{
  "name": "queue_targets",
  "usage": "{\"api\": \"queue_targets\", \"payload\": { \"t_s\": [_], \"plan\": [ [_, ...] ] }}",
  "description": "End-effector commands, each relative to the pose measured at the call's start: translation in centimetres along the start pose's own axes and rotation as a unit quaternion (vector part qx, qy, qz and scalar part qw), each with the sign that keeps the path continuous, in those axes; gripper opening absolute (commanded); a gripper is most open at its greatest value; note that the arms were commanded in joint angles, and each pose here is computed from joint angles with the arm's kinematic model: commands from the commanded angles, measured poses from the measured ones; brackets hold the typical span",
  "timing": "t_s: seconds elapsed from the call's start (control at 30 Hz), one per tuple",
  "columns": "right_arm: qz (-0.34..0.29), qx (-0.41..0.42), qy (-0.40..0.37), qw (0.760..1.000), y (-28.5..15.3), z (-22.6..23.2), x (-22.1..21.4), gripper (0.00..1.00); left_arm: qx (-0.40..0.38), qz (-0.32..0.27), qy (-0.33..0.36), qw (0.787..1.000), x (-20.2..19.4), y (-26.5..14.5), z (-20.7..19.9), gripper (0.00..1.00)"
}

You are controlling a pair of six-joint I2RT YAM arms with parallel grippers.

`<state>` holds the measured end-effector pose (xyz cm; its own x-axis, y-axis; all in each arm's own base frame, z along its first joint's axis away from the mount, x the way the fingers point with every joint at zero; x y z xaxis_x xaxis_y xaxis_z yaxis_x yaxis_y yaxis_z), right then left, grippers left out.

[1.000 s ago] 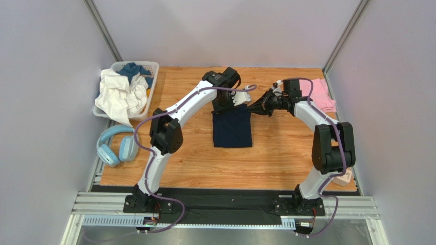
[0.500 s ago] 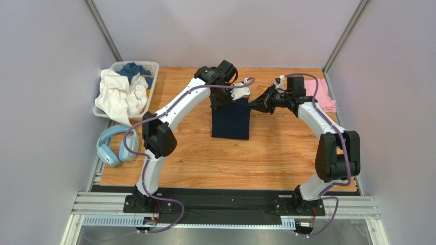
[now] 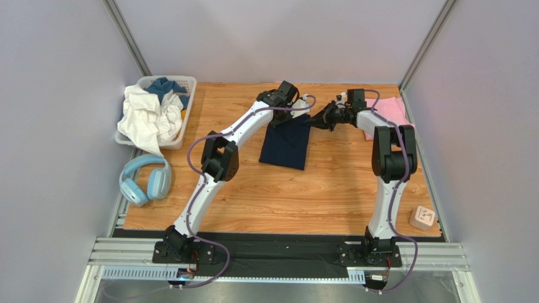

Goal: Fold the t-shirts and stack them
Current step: Fold the long partially folded tshirt into a neat square

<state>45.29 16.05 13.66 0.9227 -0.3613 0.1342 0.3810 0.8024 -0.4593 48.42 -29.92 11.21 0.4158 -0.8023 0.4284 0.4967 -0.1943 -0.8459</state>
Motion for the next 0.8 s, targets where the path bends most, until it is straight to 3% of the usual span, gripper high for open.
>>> {"api": "queue_targets", "payload": {
  "t_s": [0.0, 0.17, 0.27, 0.3, 0.43, 0.63, 0.77],
  "plan": [
    [-0.004, 0.023, -0.009, 1.0, 1.8, -0.8, 2.8, 0.02, 0.09, -0.032, -0.048, 0.994, 0.5, 2.7, 4.6, 0.41],
    [-0.001, 0.03, -0.01, 0.999, 3.4, -1.6, 5.1, 0.14, 0.111, -0.037, -0.088, 0.989, -0.5, 3.3, 6.2, 0.75],
    [-0.004, 0.019, -0.006, 1.0, 3.7, -2.3, 5.9, 0.32, 0.122, -0.047, -0.112, 0.985, -0.3, 2.1, 7.3, 0.99],
    [-0.001, 0.009, -0.004, 1.0, 3.4, -2.6, 5.9, 0.44, 0.125, -0.05, -0.121, 0.984, -0.4, 1.6, 7.8, 1.0],
    [-0.02, -0.039, -0.024, 0.999, 2.1, -2.9, 7.1, 0.63, 0.125, -0.109, -0.181, 0.969, 1.2, -5.2, 10.0, 1.0],
    [-0.06, -0.097, -0.107, 0.988, -2.3, 1.4, 7.2, 0.7, 0.101, -0.199, -0.247, 0.943, 0.9, -17.3, 11.9, 1.0],
    [-0.043, -0.042, -0.179, 0.982, -2.2, 7.1, 4.2, 0.69, 0.047, -0.236, -0.31, 0.92, -0.5, -23.9, 12.1, 1.0]
  ]
}}
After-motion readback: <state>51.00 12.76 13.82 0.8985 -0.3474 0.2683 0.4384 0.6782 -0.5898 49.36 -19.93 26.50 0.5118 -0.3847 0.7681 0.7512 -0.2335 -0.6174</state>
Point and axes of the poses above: each gripper's point midway between its finger pads, its own y axis out along the fingers, its own z axis along the line the jaws close on, x = y × z, the point moved 3 cm from there along -y, back along the fingers, and after that the axes turned 15 degrees about -y, right-handed, at the moved point
